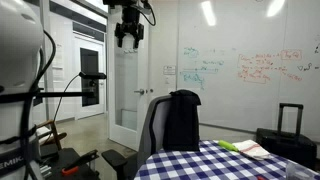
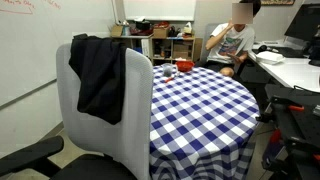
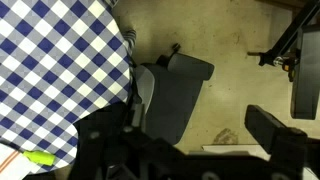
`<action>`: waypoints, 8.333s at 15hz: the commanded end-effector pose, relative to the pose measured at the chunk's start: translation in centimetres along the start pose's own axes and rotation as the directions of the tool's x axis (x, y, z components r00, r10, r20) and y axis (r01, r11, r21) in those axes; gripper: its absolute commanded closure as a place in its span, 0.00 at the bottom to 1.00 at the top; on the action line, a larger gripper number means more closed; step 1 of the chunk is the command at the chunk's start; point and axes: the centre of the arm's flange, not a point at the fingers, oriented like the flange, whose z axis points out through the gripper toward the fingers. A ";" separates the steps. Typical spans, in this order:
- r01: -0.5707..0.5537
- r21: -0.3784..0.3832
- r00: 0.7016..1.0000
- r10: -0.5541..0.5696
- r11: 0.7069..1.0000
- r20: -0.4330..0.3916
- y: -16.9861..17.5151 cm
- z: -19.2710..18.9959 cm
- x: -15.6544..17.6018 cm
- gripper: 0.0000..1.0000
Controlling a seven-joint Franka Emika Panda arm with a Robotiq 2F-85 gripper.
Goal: Put the black cloth on the table
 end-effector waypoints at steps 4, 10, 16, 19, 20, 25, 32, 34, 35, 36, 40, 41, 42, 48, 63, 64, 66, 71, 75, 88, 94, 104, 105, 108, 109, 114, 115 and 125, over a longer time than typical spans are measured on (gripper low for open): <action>0.000 0.000 1.000 0.000 1.000 -0.001 0.0 0.0 0.0 0.00; 0.000 0.000 1.000 0.000 1.000 -0.001 0.0 0.0 0.0 0.00; -0.215 0.049 0.968 0.220 0.975 -0.125 1.9 -0.7 4.4 0.00; -0.346 0.057 0.908 0.350 0.936 -0.232 4.6 0.2 8.9 0.00; -0.386 0.051 0.881 0.384 0.921 -0.275 5.4 1.1 10.4 0.00; -0.526 0.083 0.764 0.513 0.847 -0.393 8.9 5.3 17.6 0.00; -0.693 0.198 0.568 0.695 0.693 -0.441 13.8 7.5 25.9 0.00; -0.726 0.208 0.550 0.735 0.655 -0.397 15.1 8.7 27.2 0.00; -0.739 0.211 0.541 0.751 0.639 -0.379 15.4 9.3 27.8 0.00; -0.751 0.209 0.539 0.765 0.626 -0.353 15.7 10.0 28.3 0.00; -0.782 0.217 0.538 0.808 0.585 -0.242 15.8 12.9 29.3 0.00; -0.787 0.216 0.538 0.814 0.578 -0.219 15.7 13.5 29.5 0.00; -0.792 0.214 0.538 0.819 0.573 -0.202 15.7 13.9 29.6 0.00; -0.796 0.175 0.558 0.814 0.580 -0.161 15.3 17.0 30.3 0.00; -0.750 0.083 0.635 0.749 0.656 -0.188 14.8 22.0 31.7 0.32; -0.745 0.077 0.640 0.743 0.663 -0.196 14.7 22.0 31.8 0.40; -0.739 0.073 0.646 0.735 0.670 -0.207 14.4 21.7 31.9 0.55; -0.711 0.043 0.674 0.697 0.702 -0.245 14.4 20.8 31.8 0.40; -0.709 0.043 0.672 0.692 0.704 -0.263 14.9 19.9 31.6 0.17; -0.701 0.071 0.670 0.689 0.710 -0.278 15.5 17.8 31.6 1.00; -0.643 0.148 0.686 0.651 0.751 -0.324 15.3 10.1 31.4 0.96; -0.587 0.259 0.688 0.642 0.767 -0.338 19.3 -4.9 23.5 0.97; -0.597 0.270 0.673 0.655 0.755 -0.345 20.2 -5.8 22.5 0.97; -0.646 0.318 0.584 0.717 0.695 -0.381 23.9 -9.8 17.5 0.97; -0.666 0.331 0.547 0.739 0.668 -0.392 25.3 -10.8 15.9 0.97; -0.771 0.349 0.393 0.829 0.533 -0.397 30.8 -12.6 7.5 0.97; -0.781 0.358 0.377 0.843 0.512 -0.383 31.1 -11.8 6.7 0.97; -0.814 0.204 0.519 0.838 0.545 -0.167 23.3 10.4 12.2 0.97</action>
